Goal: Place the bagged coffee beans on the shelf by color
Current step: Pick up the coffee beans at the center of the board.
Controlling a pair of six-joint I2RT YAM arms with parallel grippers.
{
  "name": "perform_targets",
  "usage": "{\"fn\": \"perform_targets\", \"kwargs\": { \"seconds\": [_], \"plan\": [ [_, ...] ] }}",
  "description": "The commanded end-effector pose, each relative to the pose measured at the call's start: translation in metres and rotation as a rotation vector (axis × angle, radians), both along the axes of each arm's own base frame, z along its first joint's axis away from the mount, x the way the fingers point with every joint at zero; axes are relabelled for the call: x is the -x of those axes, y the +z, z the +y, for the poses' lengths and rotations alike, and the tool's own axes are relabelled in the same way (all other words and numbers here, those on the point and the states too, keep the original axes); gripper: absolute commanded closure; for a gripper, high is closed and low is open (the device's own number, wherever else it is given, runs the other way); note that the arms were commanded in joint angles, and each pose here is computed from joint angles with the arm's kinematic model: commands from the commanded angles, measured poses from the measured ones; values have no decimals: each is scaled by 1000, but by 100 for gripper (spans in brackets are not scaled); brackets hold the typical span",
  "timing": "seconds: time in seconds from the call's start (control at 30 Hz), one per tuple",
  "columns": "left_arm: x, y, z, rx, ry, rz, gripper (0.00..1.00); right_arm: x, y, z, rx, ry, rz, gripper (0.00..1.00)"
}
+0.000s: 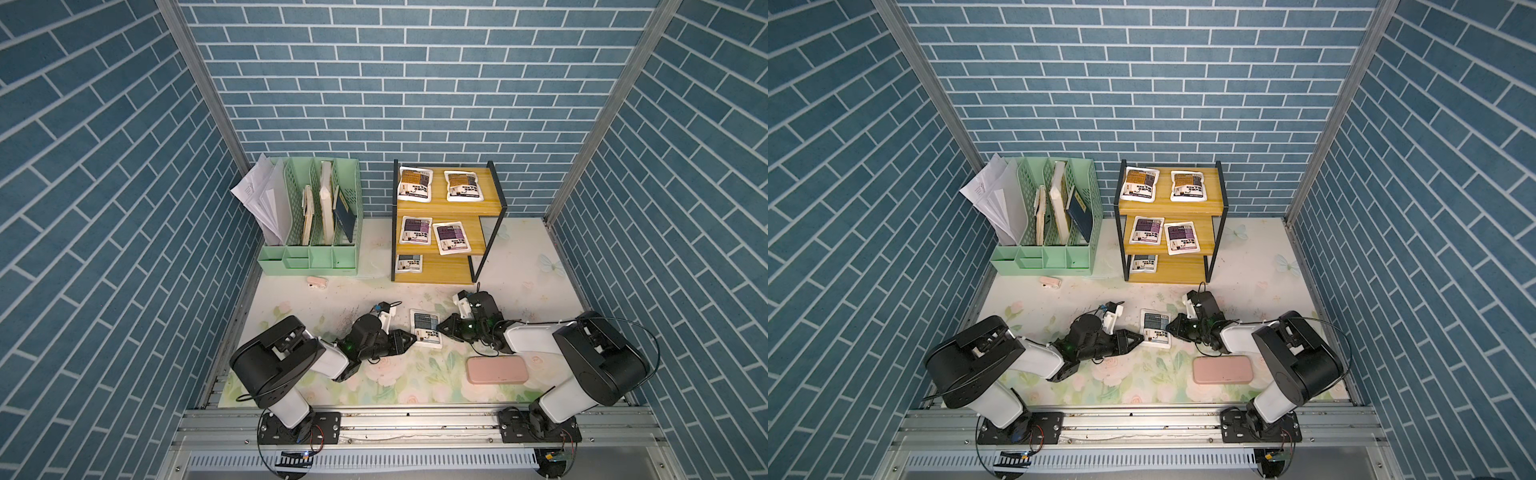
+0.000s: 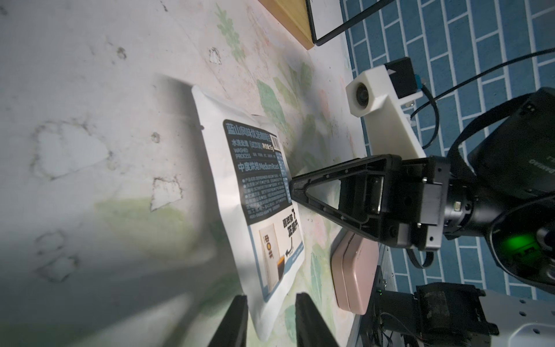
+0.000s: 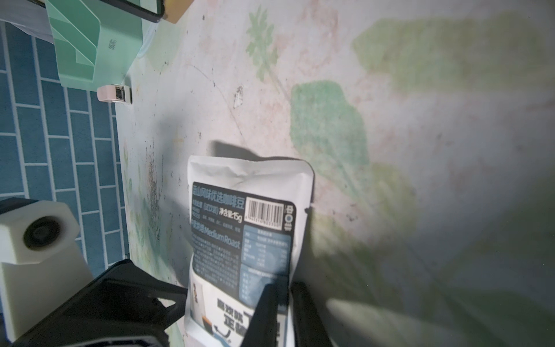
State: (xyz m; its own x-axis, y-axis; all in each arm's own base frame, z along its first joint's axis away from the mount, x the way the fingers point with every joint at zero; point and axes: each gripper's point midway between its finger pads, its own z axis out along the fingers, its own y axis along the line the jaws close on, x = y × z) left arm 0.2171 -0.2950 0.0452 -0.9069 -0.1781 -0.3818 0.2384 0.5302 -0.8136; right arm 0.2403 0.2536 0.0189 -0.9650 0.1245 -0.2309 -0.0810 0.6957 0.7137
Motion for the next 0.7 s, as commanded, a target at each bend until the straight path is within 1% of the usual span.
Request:
{"fn": "perform_targets", "kwargs": {
  "seconds": [0.0,0.2,0.47,0.6,0.67],
  "plan": [
    [-3,10,-3,34,-3,-36,74,50,-52,-26,147,27,212,84],
    [-5,14,-7,52,-13,-48,76,51,-51,-19,92,21,220,84],
    [-10,16,-11,53,-17,-64,81,52,-51,-19,93,23,222,84],
    [-12,17,-12,49,-22,-73,91,52,-51,-20,102,18,223,84],
    [-12,18,-11,48,-23,-79,98,50,-50,-21,110,12,211,84]
  ]
}}
